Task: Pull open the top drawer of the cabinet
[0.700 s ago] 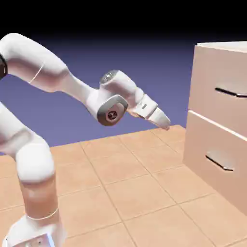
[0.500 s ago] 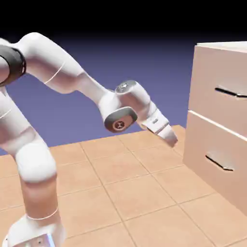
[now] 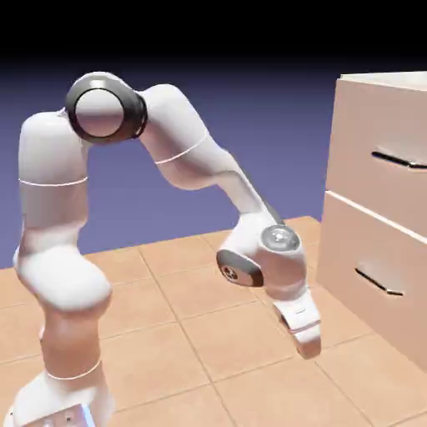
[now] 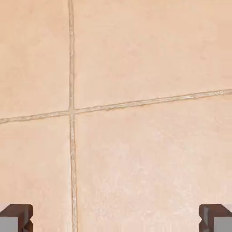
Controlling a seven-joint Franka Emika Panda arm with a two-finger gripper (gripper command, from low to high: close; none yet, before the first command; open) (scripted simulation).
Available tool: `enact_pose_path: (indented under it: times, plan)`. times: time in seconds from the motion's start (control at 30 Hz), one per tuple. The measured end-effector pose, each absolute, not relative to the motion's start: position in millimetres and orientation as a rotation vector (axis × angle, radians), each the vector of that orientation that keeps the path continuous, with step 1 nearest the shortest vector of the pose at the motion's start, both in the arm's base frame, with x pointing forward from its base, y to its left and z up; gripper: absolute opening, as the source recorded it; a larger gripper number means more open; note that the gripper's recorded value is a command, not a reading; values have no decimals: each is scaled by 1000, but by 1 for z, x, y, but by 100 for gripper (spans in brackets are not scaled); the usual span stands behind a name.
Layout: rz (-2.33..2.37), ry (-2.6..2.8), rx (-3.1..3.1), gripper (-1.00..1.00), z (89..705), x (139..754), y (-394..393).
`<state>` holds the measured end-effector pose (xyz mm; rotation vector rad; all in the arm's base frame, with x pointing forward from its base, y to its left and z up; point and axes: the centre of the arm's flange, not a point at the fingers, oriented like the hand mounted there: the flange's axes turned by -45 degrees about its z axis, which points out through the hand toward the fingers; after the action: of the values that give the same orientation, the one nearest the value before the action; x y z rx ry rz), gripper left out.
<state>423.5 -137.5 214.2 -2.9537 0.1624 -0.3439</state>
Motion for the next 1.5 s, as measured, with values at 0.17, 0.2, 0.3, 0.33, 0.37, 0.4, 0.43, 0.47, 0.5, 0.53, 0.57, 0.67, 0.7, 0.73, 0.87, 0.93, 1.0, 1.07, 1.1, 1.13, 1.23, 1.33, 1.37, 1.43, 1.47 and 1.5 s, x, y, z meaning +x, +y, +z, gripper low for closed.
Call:
enact_pose_path:
  times: [0.17,0.2,0.3,0.33,0.37,0.4,0.43,0.47,0.5,0.53,0.57,0.67,0.7,0.73,0.87,0.93,1.0,1.07,1.1,1.13,1.23,1.33,1.37,1.43,1.47,1.5]
  plan:
    - [-326,178,-3000,0,185,415,-170]
    - [-332,176,-3013,0,182,413,-177]
    - [-369,159,-3060,0,176,411,-197]
    - [-388,149,-3078,0,176,411,-203]
    - [-411,136,-3098,0,176,411,-209]
    - [-436,120,-3118,0,177,412,-215]
    - [-465,101,-3139,0,179,413,-221]
    - [-496,78,-3162,0,182,415,-227]
    - [-531,51,-3184,0,186,417,-232]
    - [-569,21,-3207,0,190,420,-237]
    - [-610,-13,-3230,0,195,423,-241]
    - [-752,-143,-3297,0,215,436,-252]
    - [-805,-195,-3318,0,223,441,-254]
    - [-861,-253,-3336,0,232,447,-255]
    - [-1113,-537,-3386,0,274,474,-252]
    - [-1255,-712,-3388,0,298,490,-244]
    - [-1406,-909,-3368,0,324,507,-231]
    - [-1565,-1127,-3320,0,351,524,-213]
    - [-1647,-1243,-3284,0,365,532,-202]
    - [-1730,-1363,-3239,0,379,540,-189]
    - [-1985,-1743,-3038,0,421,563,-143]
    - [-2239,-2136,-2727,0,461,581,-83]
    - [-2321,-2265,-2597,0,474,586,-60]
    - [-2418,-2419,-2417,0,488,597,-30]
    - [-2418,-2420,-2417,0,488,607,-30]
    - [-2418,-2420,-2417,0,488,616,-29]
